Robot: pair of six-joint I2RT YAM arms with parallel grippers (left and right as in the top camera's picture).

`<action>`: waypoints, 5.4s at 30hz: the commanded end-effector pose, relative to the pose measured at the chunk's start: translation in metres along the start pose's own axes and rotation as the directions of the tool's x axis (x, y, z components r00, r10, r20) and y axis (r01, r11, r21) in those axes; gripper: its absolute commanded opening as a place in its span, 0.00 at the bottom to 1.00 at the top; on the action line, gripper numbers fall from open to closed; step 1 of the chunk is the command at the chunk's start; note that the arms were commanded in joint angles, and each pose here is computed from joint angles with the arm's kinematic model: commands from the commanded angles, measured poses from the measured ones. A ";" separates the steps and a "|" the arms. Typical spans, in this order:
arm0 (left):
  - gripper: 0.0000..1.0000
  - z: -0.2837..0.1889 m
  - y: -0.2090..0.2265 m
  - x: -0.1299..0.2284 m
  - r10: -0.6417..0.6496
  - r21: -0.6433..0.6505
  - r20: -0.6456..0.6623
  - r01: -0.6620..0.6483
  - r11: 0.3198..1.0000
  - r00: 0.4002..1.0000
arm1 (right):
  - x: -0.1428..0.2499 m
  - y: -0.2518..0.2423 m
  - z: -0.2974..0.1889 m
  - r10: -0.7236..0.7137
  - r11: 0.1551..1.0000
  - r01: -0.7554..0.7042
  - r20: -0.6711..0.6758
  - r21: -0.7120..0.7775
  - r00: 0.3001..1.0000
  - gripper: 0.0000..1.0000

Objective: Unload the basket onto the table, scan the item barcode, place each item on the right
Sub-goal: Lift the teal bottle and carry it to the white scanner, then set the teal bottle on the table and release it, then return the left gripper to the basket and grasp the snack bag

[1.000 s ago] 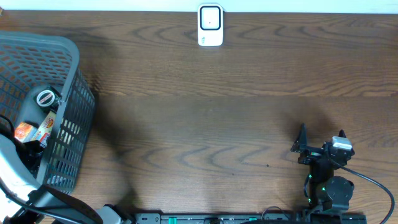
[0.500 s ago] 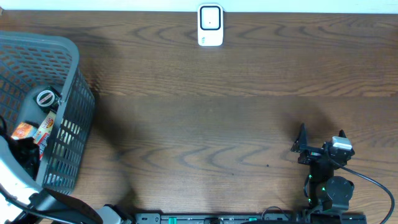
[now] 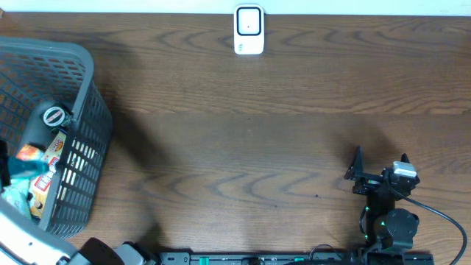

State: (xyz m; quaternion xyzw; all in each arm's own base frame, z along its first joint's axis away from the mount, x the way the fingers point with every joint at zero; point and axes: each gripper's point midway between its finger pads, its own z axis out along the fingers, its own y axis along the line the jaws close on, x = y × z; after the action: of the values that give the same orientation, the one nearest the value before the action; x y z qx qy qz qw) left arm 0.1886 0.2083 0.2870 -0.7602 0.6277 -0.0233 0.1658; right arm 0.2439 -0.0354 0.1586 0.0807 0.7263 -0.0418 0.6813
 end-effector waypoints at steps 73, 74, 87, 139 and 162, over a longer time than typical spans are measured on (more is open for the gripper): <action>0.39 0.109 -0.059 0.452 0.394 -0.039 -0.109 -0.400 0.916 0.912 | 0.000 -0.002 0.000 -0.012 1.000 0.012 0.001 0.011 1.000 0.99; 0.40 0.109 -0.059 0.452 0.395 -0.038 -0.108 -0.401 0.915 0.912 | 0.000 -0.002 0.000 -0.012 1.000 0.012 0.001 0.011 1.000 0.99; 0.49 0.116 -0.059 0.451 0.361 -0.058 -0.106 -0.369 0.928 0.926 | 0.000 -0.002 0.000 -0.012 1.000 0.012 0.001 0.011 1.000 0.99; 0.98 0.006 -0.047 0.013 -0.173 0.026 0.135 0.171 0.985 0.976 | 0.000 -0.002 0.000 -0.012 1.000 0.012 0.001 0.011 1.000 0.99; 0.98 0.187 0.022 0.038 -0.361 -0.270 0.092 0.372 0.888 0.928 | 0.000 -0.002 0.000 -0.012 1.000 0.012 0.001 0.011 1.000 0.99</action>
State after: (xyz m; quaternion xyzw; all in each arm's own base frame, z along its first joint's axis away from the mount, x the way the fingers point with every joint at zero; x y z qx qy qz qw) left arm 0.2270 0.2128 0.1127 -0.8734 0.4790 0.0427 0.0769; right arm 0.2439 -0.0354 0.1586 0.0807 0.7263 -0.0418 0.6813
